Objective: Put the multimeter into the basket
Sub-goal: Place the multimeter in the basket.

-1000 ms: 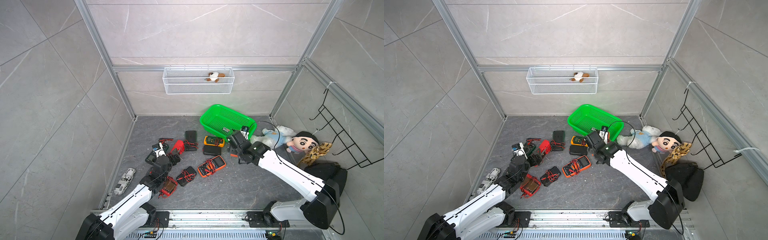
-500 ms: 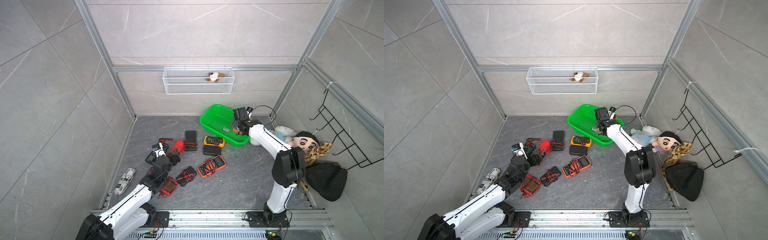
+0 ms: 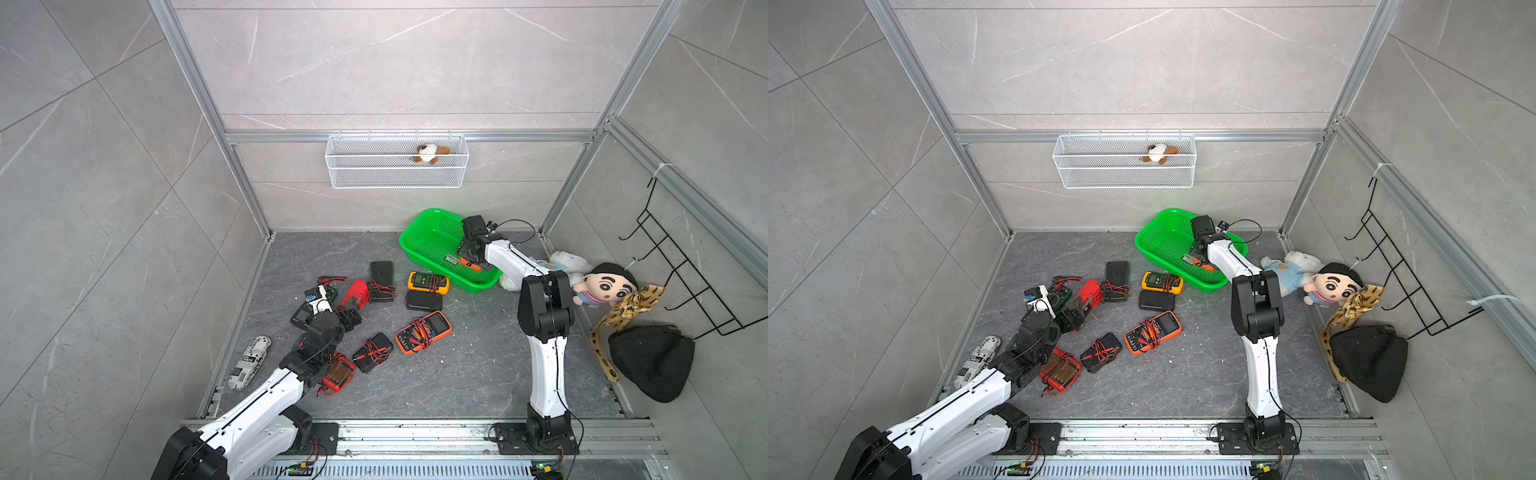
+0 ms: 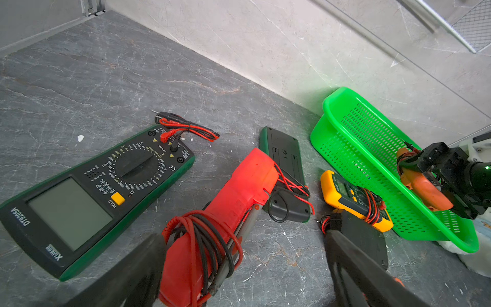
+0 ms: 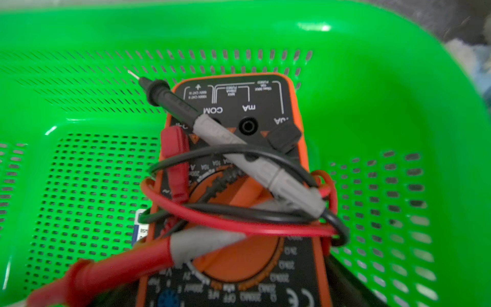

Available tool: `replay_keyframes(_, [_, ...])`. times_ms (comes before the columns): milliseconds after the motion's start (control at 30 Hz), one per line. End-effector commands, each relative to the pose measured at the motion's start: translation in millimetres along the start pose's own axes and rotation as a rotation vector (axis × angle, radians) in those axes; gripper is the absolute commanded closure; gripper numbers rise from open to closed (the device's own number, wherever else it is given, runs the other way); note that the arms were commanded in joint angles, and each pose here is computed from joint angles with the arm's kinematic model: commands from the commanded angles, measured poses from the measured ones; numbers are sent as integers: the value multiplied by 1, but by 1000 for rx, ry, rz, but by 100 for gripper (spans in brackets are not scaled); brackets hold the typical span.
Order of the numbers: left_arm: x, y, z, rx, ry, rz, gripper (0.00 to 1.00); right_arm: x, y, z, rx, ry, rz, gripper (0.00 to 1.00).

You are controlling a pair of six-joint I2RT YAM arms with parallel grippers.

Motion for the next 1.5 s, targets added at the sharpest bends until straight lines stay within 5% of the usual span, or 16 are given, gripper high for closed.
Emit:
replay_keyframes(0, [-2,-9,-5,13,-4,23,2,-1,-7,2,-46,-6,35,100])
replay_keyframes(300, [-3,-11,-5,38,-2,28,2,1,-37,47,-72,21,56,93])
replay_keyframes(533, [3,-11,-11,81,-21,33,2,13,-48,69,-56,25,46,52])
replay_keyframes(733, [7,-11,-15,106,-37,45,3,25,-43,66,-12,5,11,1])
replay_keyframes(1133, [7,-55,0,-124,95,253,3,97,-30,26,115,-83,-77,0])
replay_keyframes(1467, [-23,-99,39,-318,321,375,2,154,-65,44,127,-115,-128,0])
Point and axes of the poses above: each gripper's point midway between its finger pads, its own x axis back along the fingers, its own y axis along the line the jaws close on, z = x × y, the point moved 1 cm from there along x, back along the fingers, and after that the axes turned 5 degrees about x, right-handed, at the moved point
